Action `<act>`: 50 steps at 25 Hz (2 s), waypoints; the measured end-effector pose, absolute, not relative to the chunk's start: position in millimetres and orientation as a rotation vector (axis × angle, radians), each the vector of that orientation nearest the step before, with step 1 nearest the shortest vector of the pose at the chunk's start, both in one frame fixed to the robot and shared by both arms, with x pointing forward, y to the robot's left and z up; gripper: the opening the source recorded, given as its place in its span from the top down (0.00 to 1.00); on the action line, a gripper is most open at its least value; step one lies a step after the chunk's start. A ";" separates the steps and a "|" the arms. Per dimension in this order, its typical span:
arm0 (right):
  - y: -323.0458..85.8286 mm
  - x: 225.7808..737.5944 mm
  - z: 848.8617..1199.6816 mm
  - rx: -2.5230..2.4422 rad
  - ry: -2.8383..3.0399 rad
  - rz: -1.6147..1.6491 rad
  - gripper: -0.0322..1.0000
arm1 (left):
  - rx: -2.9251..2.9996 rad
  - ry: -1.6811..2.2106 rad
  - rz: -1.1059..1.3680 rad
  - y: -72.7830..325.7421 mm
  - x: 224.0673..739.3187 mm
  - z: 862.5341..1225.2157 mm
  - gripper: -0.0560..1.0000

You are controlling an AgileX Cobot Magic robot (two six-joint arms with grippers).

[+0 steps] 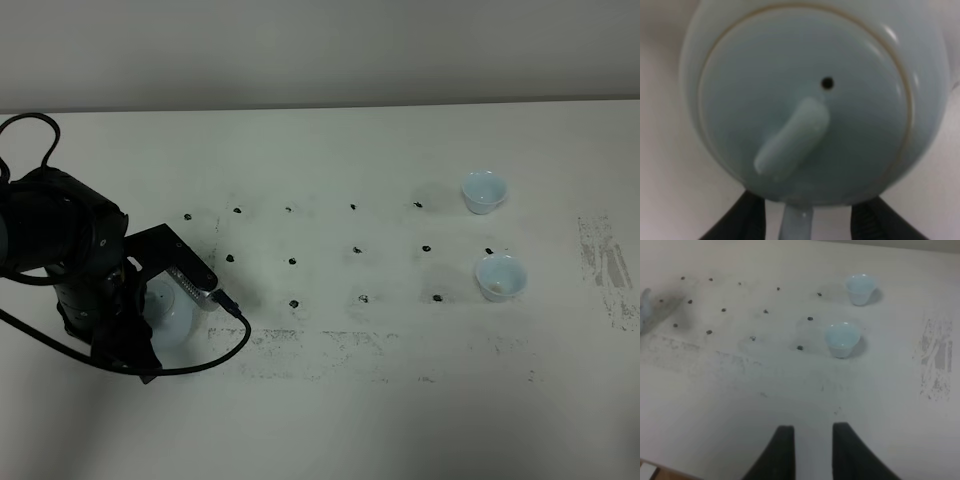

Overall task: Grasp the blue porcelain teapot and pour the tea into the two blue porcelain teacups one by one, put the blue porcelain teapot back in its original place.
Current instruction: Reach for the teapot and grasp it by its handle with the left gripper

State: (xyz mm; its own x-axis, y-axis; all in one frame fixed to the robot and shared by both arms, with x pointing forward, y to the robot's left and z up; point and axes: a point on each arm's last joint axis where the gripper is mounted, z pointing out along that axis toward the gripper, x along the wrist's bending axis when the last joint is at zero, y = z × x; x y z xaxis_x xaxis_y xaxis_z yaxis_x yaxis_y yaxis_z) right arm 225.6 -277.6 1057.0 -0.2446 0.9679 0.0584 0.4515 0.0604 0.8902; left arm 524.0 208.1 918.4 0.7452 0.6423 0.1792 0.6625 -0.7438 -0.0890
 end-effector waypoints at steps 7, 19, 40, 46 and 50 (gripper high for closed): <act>-277.6 225.6 1057.0 1.420 1.758 1.135 0.76 | -2.790 -1.074 -0.207 207.9 524.0 918.4 0.55; -277.6 225.6 1057.0 1.420 1.758 1.135 0.76 | -2.795 -1.092 -0.195 206.9 523.5 918.2 0.64; -277.6 225.6 1057.0 1.420 1.758 1.135 0.76 | -2.770 -1.138 -0.215 207.8 524.2 918.4 0.65; -277.6 225.6 1057.0 1.420 1.758 1.135 0.76 | -2.792 -1.140 -0.242 206.5 526.4 918.4 0.65; -277.6 225.6 1057.0 1.420 1.758 1.135 0.76 | -2.793 -1.140 -0.243 206.4 526.6 918.4 0.65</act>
State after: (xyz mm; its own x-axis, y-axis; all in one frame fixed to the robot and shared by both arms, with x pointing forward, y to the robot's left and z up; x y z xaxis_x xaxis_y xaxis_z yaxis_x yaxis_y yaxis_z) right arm 225.6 -277.6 1057.0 -0.2446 0.9679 0.0584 0.4515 0.0604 0.8902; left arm 526.6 206.4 918.4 0.7042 0.6838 0.1910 0.7022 -0.7105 -0.0452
